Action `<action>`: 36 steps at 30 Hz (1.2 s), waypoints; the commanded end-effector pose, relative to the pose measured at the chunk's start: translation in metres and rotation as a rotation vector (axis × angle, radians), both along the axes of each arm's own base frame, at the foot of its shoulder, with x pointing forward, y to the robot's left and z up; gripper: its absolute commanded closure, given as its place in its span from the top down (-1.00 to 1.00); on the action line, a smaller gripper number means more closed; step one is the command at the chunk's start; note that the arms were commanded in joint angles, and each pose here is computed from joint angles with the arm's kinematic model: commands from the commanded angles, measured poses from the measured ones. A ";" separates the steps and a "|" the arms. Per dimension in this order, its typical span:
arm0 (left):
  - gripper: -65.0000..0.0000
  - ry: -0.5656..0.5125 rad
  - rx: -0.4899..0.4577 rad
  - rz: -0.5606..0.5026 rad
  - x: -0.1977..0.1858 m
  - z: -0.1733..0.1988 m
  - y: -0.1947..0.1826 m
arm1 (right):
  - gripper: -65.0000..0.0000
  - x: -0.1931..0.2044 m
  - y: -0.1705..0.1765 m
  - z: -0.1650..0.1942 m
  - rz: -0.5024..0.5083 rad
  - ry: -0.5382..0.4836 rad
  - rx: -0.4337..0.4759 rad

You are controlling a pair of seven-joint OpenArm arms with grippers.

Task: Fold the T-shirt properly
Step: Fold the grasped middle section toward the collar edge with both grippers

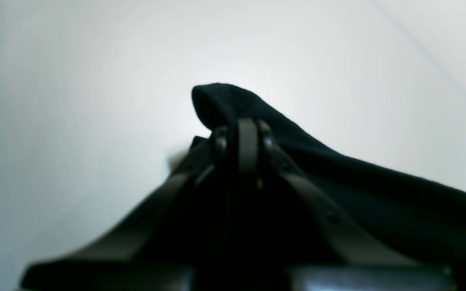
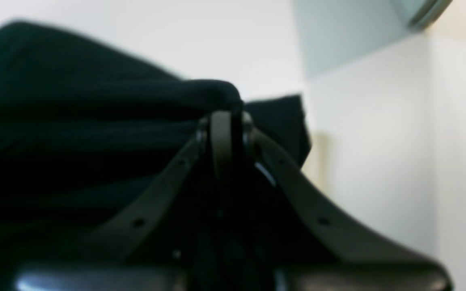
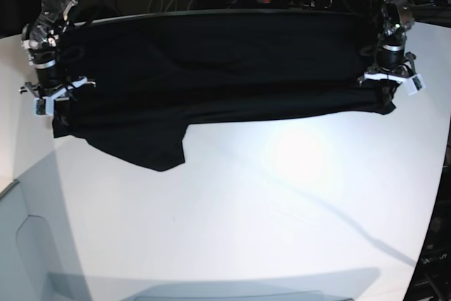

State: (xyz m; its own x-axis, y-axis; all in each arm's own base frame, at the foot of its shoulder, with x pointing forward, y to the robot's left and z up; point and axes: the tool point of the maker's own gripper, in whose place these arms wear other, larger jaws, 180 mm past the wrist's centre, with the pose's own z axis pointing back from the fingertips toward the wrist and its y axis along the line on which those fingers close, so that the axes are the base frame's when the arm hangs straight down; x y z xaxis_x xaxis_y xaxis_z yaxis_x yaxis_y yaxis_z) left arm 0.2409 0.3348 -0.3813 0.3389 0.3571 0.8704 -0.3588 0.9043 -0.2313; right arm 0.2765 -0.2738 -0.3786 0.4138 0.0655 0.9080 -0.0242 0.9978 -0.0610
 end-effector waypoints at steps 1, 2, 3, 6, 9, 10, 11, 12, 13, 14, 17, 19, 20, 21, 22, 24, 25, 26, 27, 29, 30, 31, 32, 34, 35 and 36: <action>-1.00 -0.039 0.019 0.005 0.004 0.011 0.006 | -1.00 0.005 -0.003 0.013 0.010 -0.047 -0.003; -1.00 -0.039 0.019 0.005 0.004 0.011 0.006 | -1.00 0.004 -0.003 0.012 0.010 -0.045 -0.003; -1.00 -0.040 0.019 0.005 0.005 0.011 0.006 | -1.00 0.004 -0.003 0.011 0.010 -0.044 -0.002; -1.00 -0.043 0.019 0.005 0.006 0.012 0.006 | -0.87 0.002 -0.003 0.009 0.010 -0.036 -0.002; -0.99 -0.040 0.019 0.005 0.005 0.011 0.006 | -0.50 -0.006 -0.007 0.006 0.013 -0.016 -0.015; -0.98 -0.039 0.020 0.004 0.004 0.011 0.006 | -0.38 -0.006 -0.008 0.007 0.014 -0.018 -0.019; -0.92 -0.041 0.022 0.001 0.004 0.013 0.005 | -0.28 -0.005 -0.008 0.008 0.015 -0.021 -0.020; -0.83 -0.039 0.023 0.000 0.003 0.013 0.005 | -0.21 -0.006 -0.009 0.008 0.012 -0.022 -0.020; -0.70 -0.029 0.023 -0.001 -0.001 0.011 0.005 | -0.14 -0.006 -0.011 0.008 0.005 -0.023 -0.020; -0.53 -0.026 0.023 -0.002 -0.003 0.010 0.004 | -0.08 -0.007 -0.012 0.009 0.002 -0.026 -0.020; -0.04 -0.039 0.035 -0.007 -0.005 0.018 0.004 | -0.01 -0.006 -0.018 0.021 -0.018 -0.054 -0.039; 0.19 -0.050 0.044 -0.012 -0.005 0.023 0.003 | 0.00 -0.004 -0.010 0.031 -0.024 -0.088 -0.034; 0.26 -0.059 0.047 -0.015 -0.004 0.026 0.002 | 0.00 -0.003 -0.006 0.038 -0.022 -0.106 -0.041; 0.29 -0.058 0.049 -0.017 -0.005 0.027 0.002 | 0.00 -0.001 -0.003 0.045 -0.021 -0.123 -0.044; 0.28 -0.059 0.051 -0.016 -0.005 0.027 0.002 | 0.00 0.000 0.000 0.050 -0.020 -0.138 -0.046; 0.28 -0.067 0.063 0.001 -0.007 0.032 0.010 | 0.00 0.002 0.008 0.059 -0.016 -0.165 -0.047; 0.28 -0.077 0.072 0.019 -0.007 0.037 0.017 | 0.00 0.003 0.010 0.063 -0.014 -0.174 -0.049; 0.28 -0.084 0.078 0.033 -0.008 0.039 0.022 | 0.00 0.004 0.011 0.066 -0.013 -0.182 -0.054; 0.28 -0.093 0.080 0.040 -0.006 0.043 0.025 | 0.00 0.004 0.011 0.067 -0.013 -0.184 -0.056; 0.28 -0.115 0.085 0.051 0.002 0.049 0.029 | 0.00 0.004 0.012 0.065 -0.015 -0.163 -0.055; 0.28 -0.120 0.092 0.052 0.004 0.051 0.031 | 0.00 0.004 0.013 0.064 -0.016 -0.152 -0.058; 0.28 -0.123 0.096 0.050 0.005 0.053 0.032 | 0.00 0.003 0.012 0.063 -0.017 -0.135 -0.061; 0.28 -0.127 0.097 0.045 0.008 0.054 0.030 | 0.00 0.003 0.012 0.061 -0.018 -0.125 -0.061; 0.28 -0.144 0.097 0.043 0.015 0.058 0.030 | 0.00 0.002 0.011 0.060 -0.018 -0.117 -0.063; 0.28 -0.151 0.096 0.044 0.017 0.060 0.030 | 0.00 0.002 0.011 0.060 -0.018 -0.117 -0.063; 0.28 -0.154 0.092 0.047 0.020 0.060 0.031 | 0.00 0.002 0.011 0.060 -0.018 -0.117 -0.063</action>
State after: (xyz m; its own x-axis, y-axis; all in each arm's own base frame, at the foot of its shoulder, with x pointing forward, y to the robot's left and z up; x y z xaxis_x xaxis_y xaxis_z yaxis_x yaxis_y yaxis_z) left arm 0.2541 0.3599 -0.3379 0.2258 0.3144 0.9220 -0.3803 0.8998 -0.2137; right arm 0.2728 -0.2624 -0.3355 0.3646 0.1057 0.9252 0.0146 0.9928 -0.1192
